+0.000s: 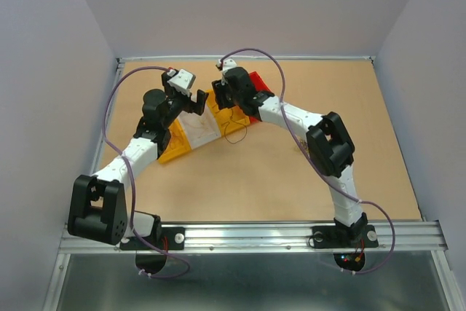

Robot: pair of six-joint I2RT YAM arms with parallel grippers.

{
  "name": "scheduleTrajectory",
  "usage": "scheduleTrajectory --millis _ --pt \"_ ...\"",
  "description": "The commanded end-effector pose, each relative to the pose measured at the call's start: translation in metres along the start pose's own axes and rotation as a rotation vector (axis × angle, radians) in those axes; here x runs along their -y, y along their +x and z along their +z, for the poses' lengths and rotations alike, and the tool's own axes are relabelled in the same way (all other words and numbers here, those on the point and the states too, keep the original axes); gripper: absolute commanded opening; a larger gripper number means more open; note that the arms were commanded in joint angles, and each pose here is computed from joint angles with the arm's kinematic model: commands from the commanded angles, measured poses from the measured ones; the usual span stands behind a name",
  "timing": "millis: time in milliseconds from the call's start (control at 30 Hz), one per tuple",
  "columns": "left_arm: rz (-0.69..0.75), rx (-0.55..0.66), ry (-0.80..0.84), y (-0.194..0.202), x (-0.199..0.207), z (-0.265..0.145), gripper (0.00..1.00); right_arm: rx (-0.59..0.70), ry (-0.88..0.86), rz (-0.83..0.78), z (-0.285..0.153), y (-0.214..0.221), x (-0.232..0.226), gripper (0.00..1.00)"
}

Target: Untangle the cables

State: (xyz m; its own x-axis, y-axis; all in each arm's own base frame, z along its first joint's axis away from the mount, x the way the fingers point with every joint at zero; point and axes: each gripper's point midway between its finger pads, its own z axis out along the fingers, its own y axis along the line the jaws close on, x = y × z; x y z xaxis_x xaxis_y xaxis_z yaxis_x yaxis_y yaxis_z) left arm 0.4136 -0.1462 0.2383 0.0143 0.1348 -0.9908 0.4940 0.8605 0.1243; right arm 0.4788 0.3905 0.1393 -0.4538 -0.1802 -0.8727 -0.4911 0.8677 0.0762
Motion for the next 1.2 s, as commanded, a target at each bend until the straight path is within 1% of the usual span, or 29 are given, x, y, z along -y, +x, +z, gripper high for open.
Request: scheduleTrajectory --millis 0,67,200,233,267,300,333,367,433,467,567,600,667,767,833,900,933,1033,1167 --pt "0.042 0.122 -0.038 -0.034 -0.009 -0.004 0.99 0.120 0.007 0.035 -0.021 -0.034 0.003 0.57" --pt "0.041 0.118 -0.030 -0.032 -0.007 -0.003 0.99 0.138 0.006 0.041 -0.028 -0.040 0.003 0.59" --pt "0.053 0.114 -0.013 -0.030 -0.005 -0.003 0.99 0.122 -0.003 0.020 -0.038 -0.032 0.003 0.60" --pt "0.054 0.118 0.001 -0.031 -0.002 -0.003 0.99 0.108 -0.013 0.010 -0.046 -0.025 0.004 0.63" --pt "0.055 0.117 0.005 -0.030 -0.002 -0.002 0.99 0.098 -0.019 0.005 -0.050 -0.021 0.005 0.64" --pt "0.059 0.118 0.011 -0.030 -0.001 -0.002 0.99 0.086 -0.023 -0.002 -0.055 -0.015 0.005 0.64" --pt "0.059 0.118 0.011 -0.030 -0.001 -0.002 0.99 0.044 -0.021 -0.009 -0.059 0.006 0.008 0.64" --pt "0.057 0.117 0.013 -0.030 0.000 -0.002 0.99 0.045 -0.035 -0.021 -0.070 0.005 0.007 0.63" --pt "0.058 0.115 0.016 -0.030 0.000 -0.002 0.99 0.009 -0.038 -0.040 -0.078 0.019 0.010 0.62" --pt "0.057 0.115 0.021 -0.029 0.001 -0.001 0.99 -0.026 -0.031 -0.053 -0.081 0.035 0.014 0.62" --pt "0.057 0.114 0.029 -0.028 0.002 -0.002 0.99 -0.058 -0.001 -0.068 -0.092 0.047 0.023 0.62" --pt "0.056 0.117 0.032 -0.030 0.003 -0.002 0.99 -0.081 0.011 -0.072 -0.094 0.058 0.026 0.62" --pt "0.059 0.120 0.040 -0.030 0.005 -0.002 0.99 -0.097 0.038 -0.080 -0.094 0.066 0.032 0.67" --pt "0.058 0.118 0.056 -0.029 0.007 -0.002 0.99 -0.140 0.035 -0.100 -0.085 0.083 0.032 0.67" --pt "0.056 0.113 0.063 -0.026 0.008 -0.001 0.99 -0.154 0.041 -0.106 -0.079 0.086 0.033 0.67" --pt "0.054 0.109 0.065 -0.025 0.009 0.001 0.99 -0.176 0.045 -0.114 -0.071 0.094 0.034 0.64" --pt "0.054 0.106 0.067 -0.024 0.009 0.001 0.99 -0.174 0.050 -0.116 -0.068 0.093 0.035 0.61" --pt "0.054 0.102 0.068 -0.022 0.009 0.003 0.99 -0.196 0.071 -0.121 -0.060 0.101 0.038 0.58" --pt "0.055 0.103 0.073 -0.022 0.009 0.003 0.99 -0.221 0.082 -0.135 -0.052 0.109 0.041 0.57"
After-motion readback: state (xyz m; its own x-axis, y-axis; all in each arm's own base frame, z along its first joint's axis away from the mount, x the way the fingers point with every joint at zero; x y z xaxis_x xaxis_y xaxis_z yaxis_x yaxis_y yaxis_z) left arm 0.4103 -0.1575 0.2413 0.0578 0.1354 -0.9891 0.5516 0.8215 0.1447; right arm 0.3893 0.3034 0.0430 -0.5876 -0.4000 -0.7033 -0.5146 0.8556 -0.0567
